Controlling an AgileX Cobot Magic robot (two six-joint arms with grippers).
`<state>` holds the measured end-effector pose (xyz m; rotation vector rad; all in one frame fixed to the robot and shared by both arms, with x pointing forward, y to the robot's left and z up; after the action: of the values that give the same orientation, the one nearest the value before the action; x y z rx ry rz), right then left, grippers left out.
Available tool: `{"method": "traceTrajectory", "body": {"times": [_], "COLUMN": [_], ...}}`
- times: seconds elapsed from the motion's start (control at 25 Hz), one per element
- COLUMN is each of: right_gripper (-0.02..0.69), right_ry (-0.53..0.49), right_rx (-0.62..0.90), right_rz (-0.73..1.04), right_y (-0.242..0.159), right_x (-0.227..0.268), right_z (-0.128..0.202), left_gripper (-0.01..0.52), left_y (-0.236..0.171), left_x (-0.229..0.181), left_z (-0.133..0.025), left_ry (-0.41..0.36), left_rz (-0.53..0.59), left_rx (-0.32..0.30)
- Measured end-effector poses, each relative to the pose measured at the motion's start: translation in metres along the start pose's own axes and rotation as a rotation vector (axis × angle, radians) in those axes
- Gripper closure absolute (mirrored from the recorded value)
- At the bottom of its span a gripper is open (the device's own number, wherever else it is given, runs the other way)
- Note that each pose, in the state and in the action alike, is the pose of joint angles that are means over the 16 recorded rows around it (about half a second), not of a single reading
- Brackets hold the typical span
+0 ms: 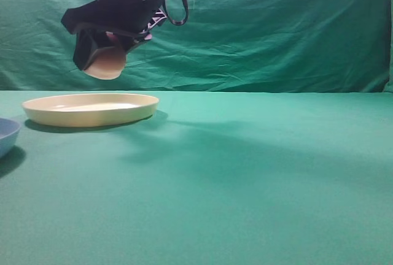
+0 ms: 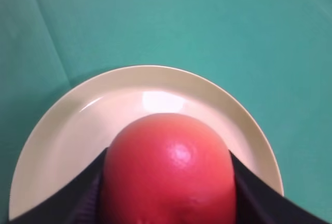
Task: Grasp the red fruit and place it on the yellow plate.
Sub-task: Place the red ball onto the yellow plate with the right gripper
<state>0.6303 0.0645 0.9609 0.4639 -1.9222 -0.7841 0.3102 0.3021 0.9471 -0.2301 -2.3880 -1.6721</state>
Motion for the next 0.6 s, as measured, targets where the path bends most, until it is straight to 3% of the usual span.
{"method": "traceTrajectory", "body": {"times": [0.12, 0.24, 0.4, 0.6], "right_gripper": [0.057, 0.088, 0.205, 0.408], "right_ry": [-0.008, -0.015, -0.017, -0.019], "right_rx": [0.019, 0.041, 0.075, 0.100], "right_rz": [-0.007, -0.017, -0.033, -0.062], "right_y": [0.006, 0.015, 0.032, 0.057], "right_x": [0.008, 0.022, 0.051, 0.099], "right_z": [-0.003, -0.006, -0.010, -0.014], "left_gripper": [0.514, 0.514, 0.514, 0.514], "left_y": [0.000, 0.000, 0.000, 0.000], "left_x": [0.000, 0.000, 0.000, 0.000], "left_z": [0.000, 0.000, 0.000, 0.000], "left_ry": [0.000, 0.000, 0.000, 0.000], "left_rz": [0.000, 0.000, 0.000, 0.000], "left_rx": [0.000, 0.000, 0.000, 0.000]}}
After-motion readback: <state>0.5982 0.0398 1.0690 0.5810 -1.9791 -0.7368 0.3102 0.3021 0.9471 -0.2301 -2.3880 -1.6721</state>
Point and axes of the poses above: a point on each arm's last joint axis where the gripper is mounted, x pointing back along that axis away from the gripper, z along the wrist's bending axis when the last joint is at zero, y = z × x, the point moved 2 cm from there along -x, pointing out along that axis toward the gripper, and after that the axes turned 11 degrees about x, right-handed, at the moved point
